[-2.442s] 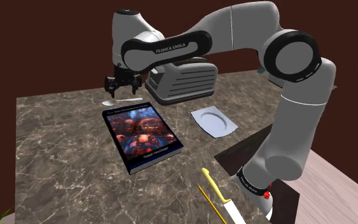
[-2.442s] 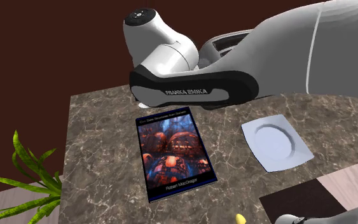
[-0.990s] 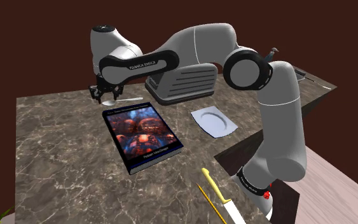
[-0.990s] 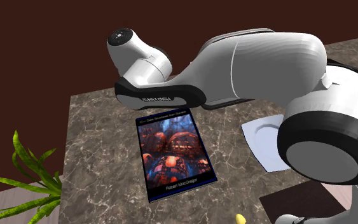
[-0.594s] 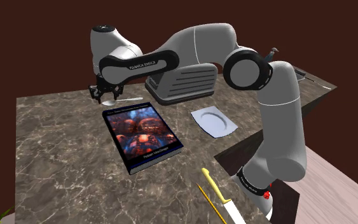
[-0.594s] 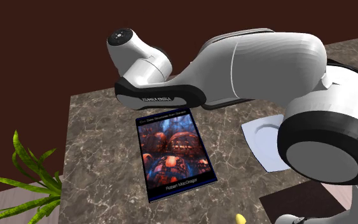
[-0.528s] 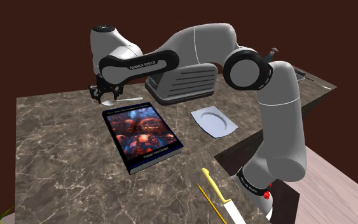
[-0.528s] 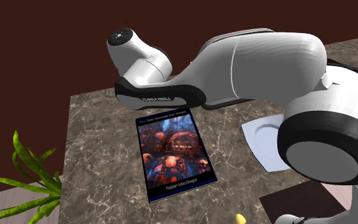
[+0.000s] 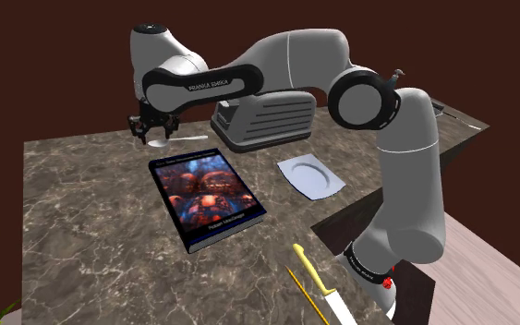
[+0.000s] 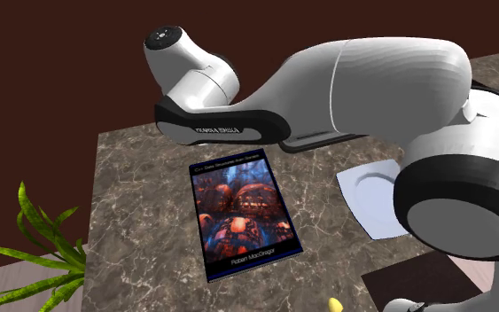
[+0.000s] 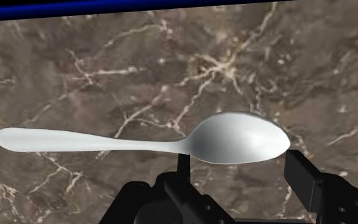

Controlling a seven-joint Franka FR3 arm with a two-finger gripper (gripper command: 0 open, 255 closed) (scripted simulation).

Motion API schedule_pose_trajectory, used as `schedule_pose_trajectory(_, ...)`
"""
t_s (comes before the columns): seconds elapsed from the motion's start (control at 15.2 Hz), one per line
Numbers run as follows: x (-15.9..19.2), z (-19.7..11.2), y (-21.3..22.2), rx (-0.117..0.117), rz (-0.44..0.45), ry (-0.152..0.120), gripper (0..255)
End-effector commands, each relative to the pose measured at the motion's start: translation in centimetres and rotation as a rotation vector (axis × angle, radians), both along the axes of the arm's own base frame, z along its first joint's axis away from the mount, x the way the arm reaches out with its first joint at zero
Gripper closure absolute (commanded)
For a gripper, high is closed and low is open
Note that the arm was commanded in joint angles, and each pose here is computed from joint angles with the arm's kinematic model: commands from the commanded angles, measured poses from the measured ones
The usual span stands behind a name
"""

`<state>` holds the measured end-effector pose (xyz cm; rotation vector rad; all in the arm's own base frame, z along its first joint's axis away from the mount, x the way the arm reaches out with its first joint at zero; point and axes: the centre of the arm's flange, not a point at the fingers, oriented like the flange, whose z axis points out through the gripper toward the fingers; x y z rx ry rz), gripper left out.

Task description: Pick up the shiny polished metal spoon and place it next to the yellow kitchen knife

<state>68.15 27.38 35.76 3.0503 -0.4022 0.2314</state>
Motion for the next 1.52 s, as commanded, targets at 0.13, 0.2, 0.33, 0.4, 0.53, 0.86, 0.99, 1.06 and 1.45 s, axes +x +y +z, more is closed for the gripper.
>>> schedule_pose_trajectory(0.13,-0.1,2.2,0.0,0.0,0.0,0.0,255)
schedule_pose_trajectory(0.2,-0.1,2.7,0.0,0.0,0.0,0.0,255)
schedule_pose_trajectory(0.33,-0.1,3.8,0.0,0.0,0.0,0.0,255)
schedule_pose_trajectory(0.4,-0.1,4.3,0.0,0.0,0.0,0.0,255)
schedule_pose_trajectory(0.53,-0.1,5.4,0.0,0.0,0.0,0.0,255)
schedule_pose_trajectory(0.86,-3.9,6.1,1.1,0.0,0.0,0.0,255)
schedule_pose_trajectory(0.99,-6.4,6.1,1.9,0.0,0.0,0.0,255)
schedule_pose_trajectory(1.06,-7.7,6.1,2.2,0.0,0.0,0.0,255)
schedule_pose_trajectory(1.45,-15.3,6.2,4.4,0.0,0.0,0.0,255)
